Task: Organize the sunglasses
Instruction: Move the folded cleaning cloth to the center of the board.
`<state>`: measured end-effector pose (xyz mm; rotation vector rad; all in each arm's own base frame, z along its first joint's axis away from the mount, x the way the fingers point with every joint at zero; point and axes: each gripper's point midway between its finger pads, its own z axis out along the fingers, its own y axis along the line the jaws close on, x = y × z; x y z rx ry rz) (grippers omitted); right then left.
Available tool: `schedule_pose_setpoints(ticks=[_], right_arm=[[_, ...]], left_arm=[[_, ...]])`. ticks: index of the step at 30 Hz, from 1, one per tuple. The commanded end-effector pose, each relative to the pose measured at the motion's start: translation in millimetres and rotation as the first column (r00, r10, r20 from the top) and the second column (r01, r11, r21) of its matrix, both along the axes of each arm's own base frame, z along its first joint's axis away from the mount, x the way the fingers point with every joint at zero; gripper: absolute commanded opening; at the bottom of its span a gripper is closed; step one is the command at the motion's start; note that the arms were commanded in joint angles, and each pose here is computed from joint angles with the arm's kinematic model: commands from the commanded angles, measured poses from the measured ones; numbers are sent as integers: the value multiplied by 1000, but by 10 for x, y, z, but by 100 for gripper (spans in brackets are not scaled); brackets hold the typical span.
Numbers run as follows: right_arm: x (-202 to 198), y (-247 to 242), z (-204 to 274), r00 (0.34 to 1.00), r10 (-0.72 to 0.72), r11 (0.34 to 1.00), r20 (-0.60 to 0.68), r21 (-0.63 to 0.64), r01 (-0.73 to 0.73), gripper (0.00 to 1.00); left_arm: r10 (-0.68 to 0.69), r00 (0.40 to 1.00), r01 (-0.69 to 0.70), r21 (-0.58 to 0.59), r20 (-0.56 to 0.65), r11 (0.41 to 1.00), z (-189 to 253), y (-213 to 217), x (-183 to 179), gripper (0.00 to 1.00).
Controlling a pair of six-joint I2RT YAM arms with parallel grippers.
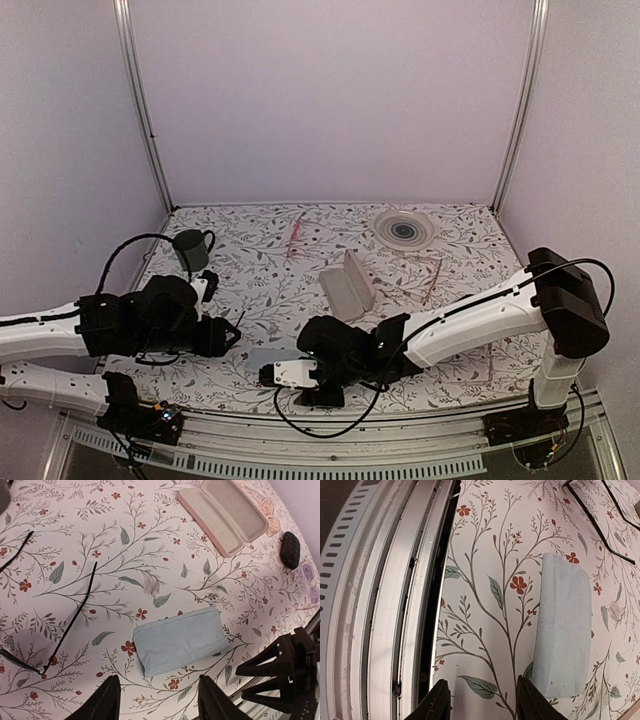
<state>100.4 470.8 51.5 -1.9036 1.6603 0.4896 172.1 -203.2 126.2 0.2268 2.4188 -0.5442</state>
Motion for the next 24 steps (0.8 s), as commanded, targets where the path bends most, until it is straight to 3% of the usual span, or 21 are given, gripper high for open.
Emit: schedule_pose_setpoints(ticks=[1, 9, 24], right_arm=[[112, 83, 197, 989, 56, 996, 136, 59, -65, 47], [320, 12, -30, 964, 44, 999, 261, -13, -42, 42], [605, -116, -403, 967, -14, 995, 253, -88, 38, 32]], left_arm=[[-11, 1000, 11, 6, 12, 1000, -3, -14, -10, 55], [-1, 1000, 2, -11, 20, 1000, -32, 16, -19, 54], [8, 1000, -8, -13, 19, 1000, -50, 33, -18, 53]])
